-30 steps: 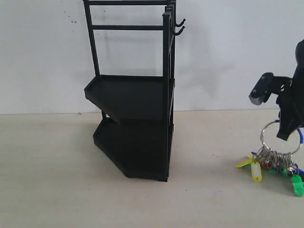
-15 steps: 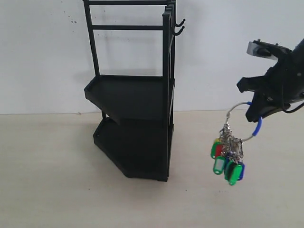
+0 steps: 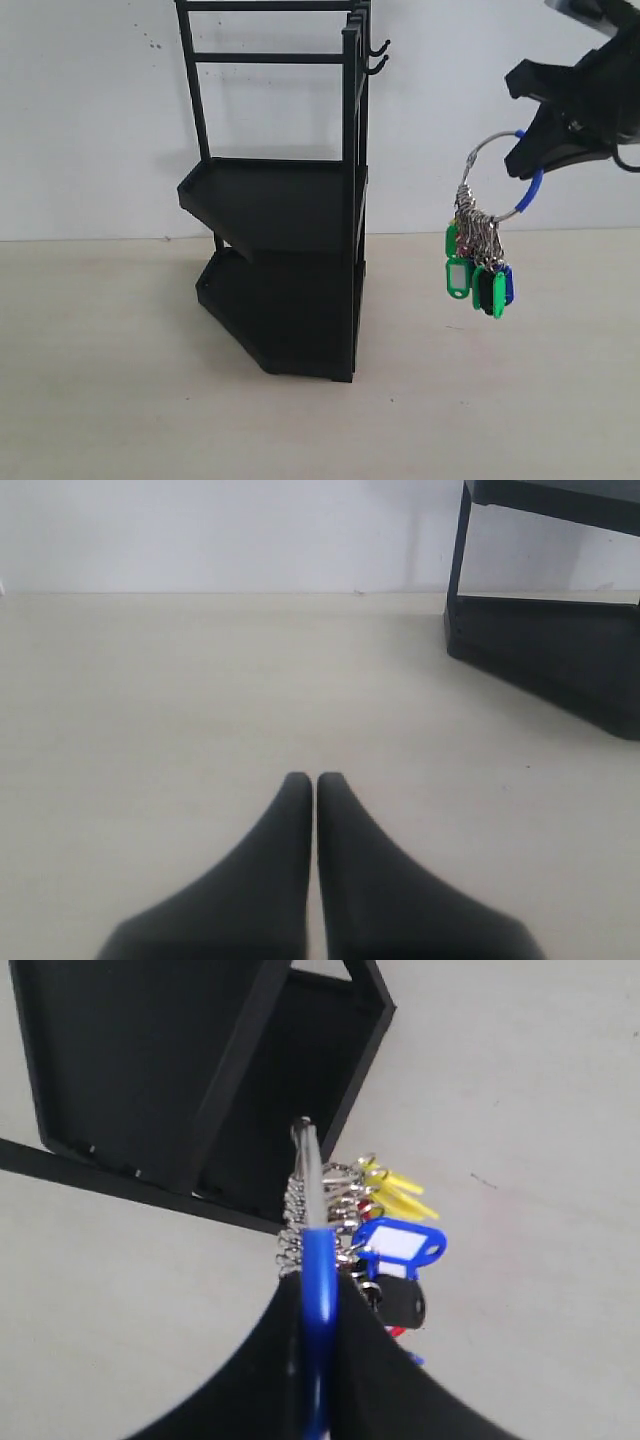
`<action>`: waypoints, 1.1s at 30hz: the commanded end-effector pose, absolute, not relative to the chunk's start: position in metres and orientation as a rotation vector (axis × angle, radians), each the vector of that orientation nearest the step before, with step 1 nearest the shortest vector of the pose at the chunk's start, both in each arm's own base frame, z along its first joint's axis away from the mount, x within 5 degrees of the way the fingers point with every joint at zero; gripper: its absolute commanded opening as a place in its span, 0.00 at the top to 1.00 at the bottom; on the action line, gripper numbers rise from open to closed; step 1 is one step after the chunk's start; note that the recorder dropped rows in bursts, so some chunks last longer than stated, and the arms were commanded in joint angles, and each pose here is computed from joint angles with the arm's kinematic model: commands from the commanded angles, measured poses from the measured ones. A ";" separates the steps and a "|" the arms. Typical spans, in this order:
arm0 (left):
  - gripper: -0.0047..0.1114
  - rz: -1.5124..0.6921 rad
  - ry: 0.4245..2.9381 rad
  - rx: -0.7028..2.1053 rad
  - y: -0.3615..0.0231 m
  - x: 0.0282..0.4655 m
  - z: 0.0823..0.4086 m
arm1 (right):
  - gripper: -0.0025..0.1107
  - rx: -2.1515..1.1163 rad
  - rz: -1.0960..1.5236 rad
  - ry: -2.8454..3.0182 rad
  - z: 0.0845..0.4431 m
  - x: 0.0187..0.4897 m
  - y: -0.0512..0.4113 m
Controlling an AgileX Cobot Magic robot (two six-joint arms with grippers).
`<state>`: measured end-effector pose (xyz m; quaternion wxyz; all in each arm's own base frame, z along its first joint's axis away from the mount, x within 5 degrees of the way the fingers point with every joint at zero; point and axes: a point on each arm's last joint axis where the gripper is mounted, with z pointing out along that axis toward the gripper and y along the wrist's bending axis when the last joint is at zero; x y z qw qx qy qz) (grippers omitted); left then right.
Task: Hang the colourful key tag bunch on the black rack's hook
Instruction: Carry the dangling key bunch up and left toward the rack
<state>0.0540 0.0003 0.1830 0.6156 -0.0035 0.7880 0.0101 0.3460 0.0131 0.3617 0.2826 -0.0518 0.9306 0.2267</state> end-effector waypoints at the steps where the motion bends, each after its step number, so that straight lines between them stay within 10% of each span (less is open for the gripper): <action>1: 0.92 0.012 1.796 -0.025 0.000 0.054 0.185 | 0.98 -0.195 0.551 2.338 0.401 0.322 0.014; 11: 0.92 0.012 1.796 -0.025 0.000 0.054 0.185 | 0.98 -0.367 0.355 2.241 0.392 0.278 0.021; 16: 0.92 0.012 1.796 -0.025 0.000 0.054 0.185 | 0.98 0.156 0.402 2.168 0.379 0.274 -0.004; 21: 0.92 0.012 1.796 -0.025 0.000 0.054 0.185 | 0.98 -0.410 0.549 2.124 0.375 0.261 0.044; 33: 0.92 0.012 1.796 -0.025 0.000 0.054 0.185 | 0.98 0.029 0.594 2.004 0.396 0.267 0.034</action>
